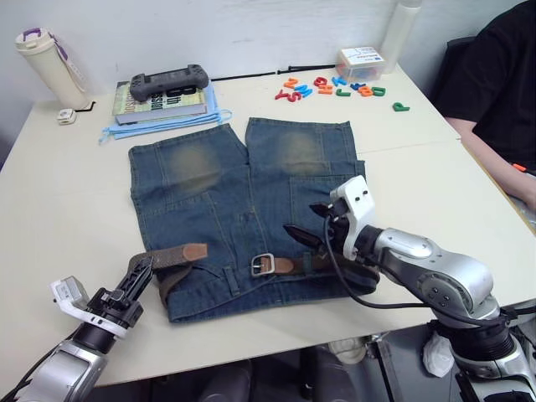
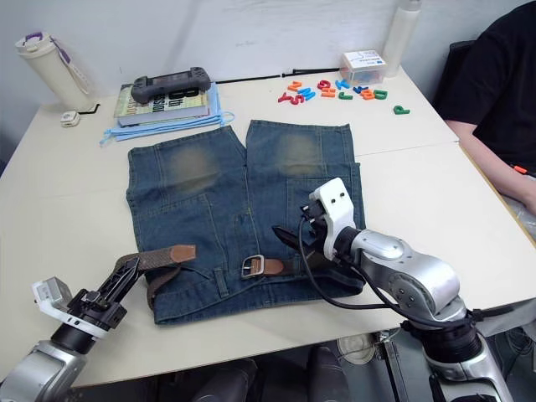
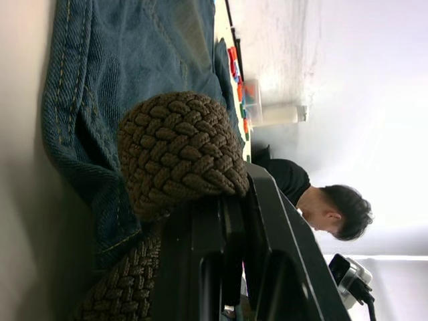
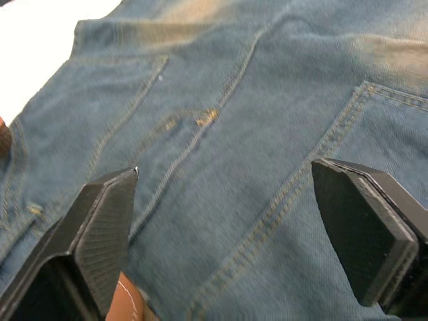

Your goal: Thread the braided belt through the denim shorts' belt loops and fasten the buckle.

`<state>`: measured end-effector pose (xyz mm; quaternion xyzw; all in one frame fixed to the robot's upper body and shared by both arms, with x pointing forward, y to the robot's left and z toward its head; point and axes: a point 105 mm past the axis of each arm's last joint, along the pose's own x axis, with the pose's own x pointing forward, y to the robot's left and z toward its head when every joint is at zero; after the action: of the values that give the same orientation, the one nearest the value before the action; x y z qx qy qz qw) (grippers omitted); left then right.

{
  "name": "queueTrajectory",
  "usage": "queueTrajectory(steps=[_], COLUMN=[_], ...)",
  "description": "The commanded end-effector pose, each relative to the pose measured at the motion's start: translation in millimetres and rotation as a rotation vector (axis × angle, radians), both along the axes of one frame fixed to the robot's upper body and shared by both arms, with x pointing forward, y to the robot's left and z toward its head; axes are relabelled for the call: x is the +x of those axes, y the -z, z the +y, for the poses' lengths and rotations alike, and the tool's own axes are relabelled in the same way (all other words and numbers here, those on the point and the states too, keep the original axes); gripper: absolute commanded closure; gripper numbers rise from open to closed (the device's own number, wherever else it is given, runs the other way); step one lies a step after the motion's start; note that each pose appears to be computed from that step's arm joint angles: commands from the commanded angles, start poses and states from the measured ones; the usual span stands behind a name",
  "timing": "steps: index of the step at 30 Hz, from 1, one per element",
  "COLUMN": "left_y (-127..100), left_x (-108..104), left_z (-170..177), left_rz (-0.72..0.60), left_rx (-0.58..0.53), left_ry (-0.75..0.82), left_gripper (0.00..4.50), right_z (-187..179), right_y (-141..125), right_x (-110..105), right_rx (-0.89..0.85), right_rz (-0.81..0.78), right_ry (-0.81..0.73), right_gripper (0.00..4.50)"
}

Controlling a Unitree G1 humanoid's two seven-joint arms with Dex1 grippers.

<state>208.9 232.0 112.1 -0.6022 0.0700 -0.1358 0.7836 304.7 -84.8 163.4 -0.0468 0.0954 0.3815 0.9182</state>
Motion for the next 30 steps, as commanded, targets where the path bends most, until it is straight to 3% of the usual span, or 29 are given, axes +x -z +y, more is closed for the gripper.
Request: queueTrajectory(steps=[1, 5, 15, 30], left_y=[-6.8, -6.8, 0.5, -14.2], left_x=[-2.6, -2.8, -9.3, -4.8], left_z=[-3.3, -4.0, -21.5, -51.8], left_rz=[-0.025, -0.024, 0.017, -0.006], left_rx=[0.027, 0.028, 0.225, 0.392], left_ry=[0.006, 0.003, 0.072, 0.138], left_gripper=[4.5, 4.5, 4.5, 4.5], right_z=[2.8, 2.1, 7.4, 17.0], right_y=[-10.7, -8.0, -3.8, -5.4], right_x=[-9.7, -11.9, -23.1, -49.5], right_rx=[-0.042, -0.072, -0.096, -0.148], right_rz=[-0.08, -0.09, -0.093, -0.128], right_ry=[-0.063, -0.084, -0.166, -0.343], right_gripper=[0.06, 0.06, 0.06, 0.06])
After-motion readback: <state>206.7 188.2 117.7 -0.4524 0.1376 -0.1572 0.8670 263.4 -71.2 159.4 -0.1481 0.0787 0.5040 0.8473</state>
